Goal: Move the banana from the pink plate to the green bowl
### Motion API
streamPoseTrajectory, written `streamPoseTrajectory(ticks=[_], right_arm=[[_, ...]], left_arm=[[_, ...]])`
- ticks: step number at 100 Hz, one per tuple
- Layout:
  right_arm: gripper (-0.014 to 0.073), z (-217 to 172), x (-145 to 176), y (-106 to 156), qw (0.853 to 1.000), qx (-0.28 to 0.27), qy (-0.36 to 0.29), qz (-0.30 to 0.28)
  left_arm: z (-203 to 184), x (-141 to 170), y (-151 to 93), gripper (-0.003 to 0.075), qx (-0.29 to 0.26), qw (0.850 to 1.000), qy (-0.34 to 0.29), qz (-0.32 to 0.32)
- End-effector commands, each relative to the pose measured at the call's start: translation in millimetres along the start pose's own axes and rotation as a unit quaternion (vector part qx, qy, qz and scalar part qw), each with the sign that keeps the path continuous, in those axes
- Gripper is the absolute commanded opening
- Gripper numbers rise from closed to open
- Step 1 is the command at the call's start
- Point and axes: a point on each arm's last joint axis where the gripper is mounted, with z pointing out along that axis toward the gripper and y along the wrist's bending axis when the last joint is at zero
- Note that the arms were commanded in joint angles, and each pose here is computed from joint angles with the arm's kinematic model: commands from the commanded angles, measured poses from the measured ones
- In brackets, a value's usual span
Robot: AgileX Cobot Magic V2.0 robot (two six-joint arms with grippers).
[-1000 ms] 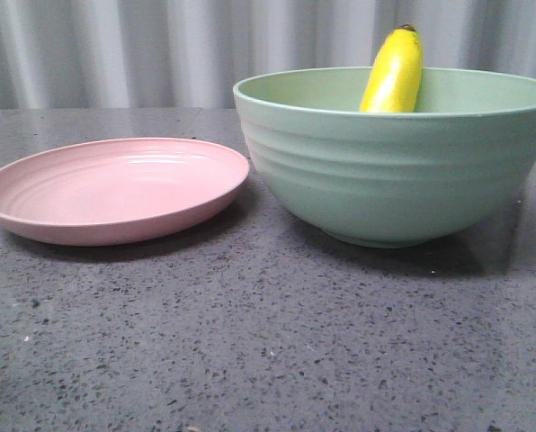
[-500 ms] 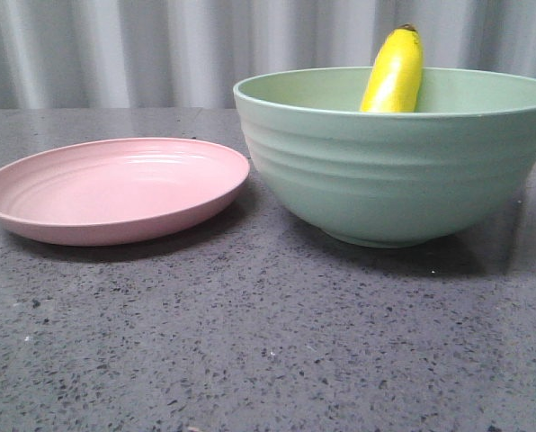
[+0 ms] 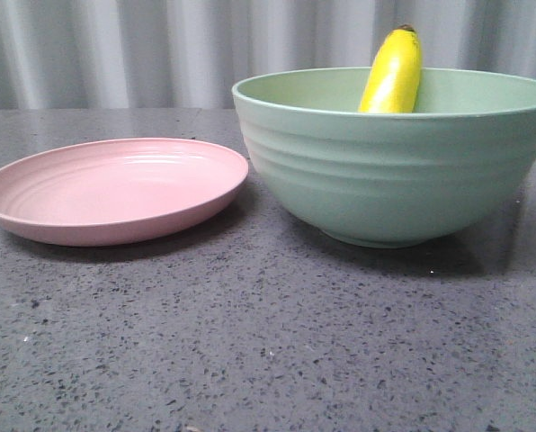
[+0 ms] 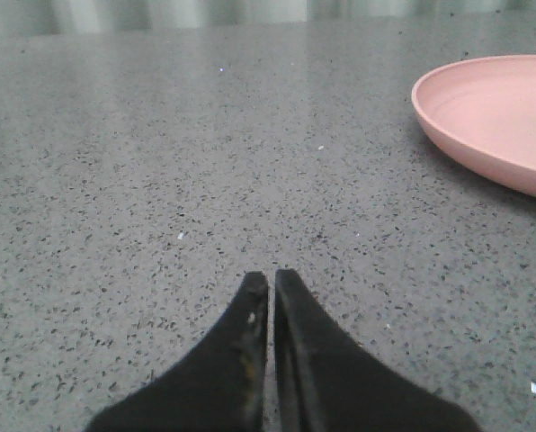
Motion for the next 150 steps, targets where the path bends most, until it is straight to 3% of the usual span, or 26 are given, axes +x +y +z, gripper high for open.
streamPoseTrajectory(ticks=[1,82,120,126,150], right_arm=[[-0.0066,-0.1,-14.9,-0.6,0.999,0.009,-0.048,-0.009],[-0.0066,1.0,-8.9,-1.7,0.999,0.011,-0.046,-0.009],[-0.0066,0.3,49.6,-23.5,0.979,0.122,-0.152,-0.061],[-0.0066,-2.6,60.4,-26.3,0.977,0.141,-0.148,-0.060],[-0.0066,-9.9,90.3,-35.0,0.975,0.216,0.008,-0.053]], left_arm=[[-1.3,-3.6,0.6,-0.0020,-0.005,0.999,-0.039,-0.006],[-1.4,-4.0,0.7,-0.0020,-0.005,0.999,-0.041,-0.006],[-1.4,-4.0,0.7,-0.0020,-0.005,0.999,-0.041,-0.006],[-1.4,-4.0,0.7,-0.0020,-0.005,0.999,-0.041,-0.006],[-1.4,-4.0,0.7,-0.0020,-0.005,0.999,-0.041,-0.006]])
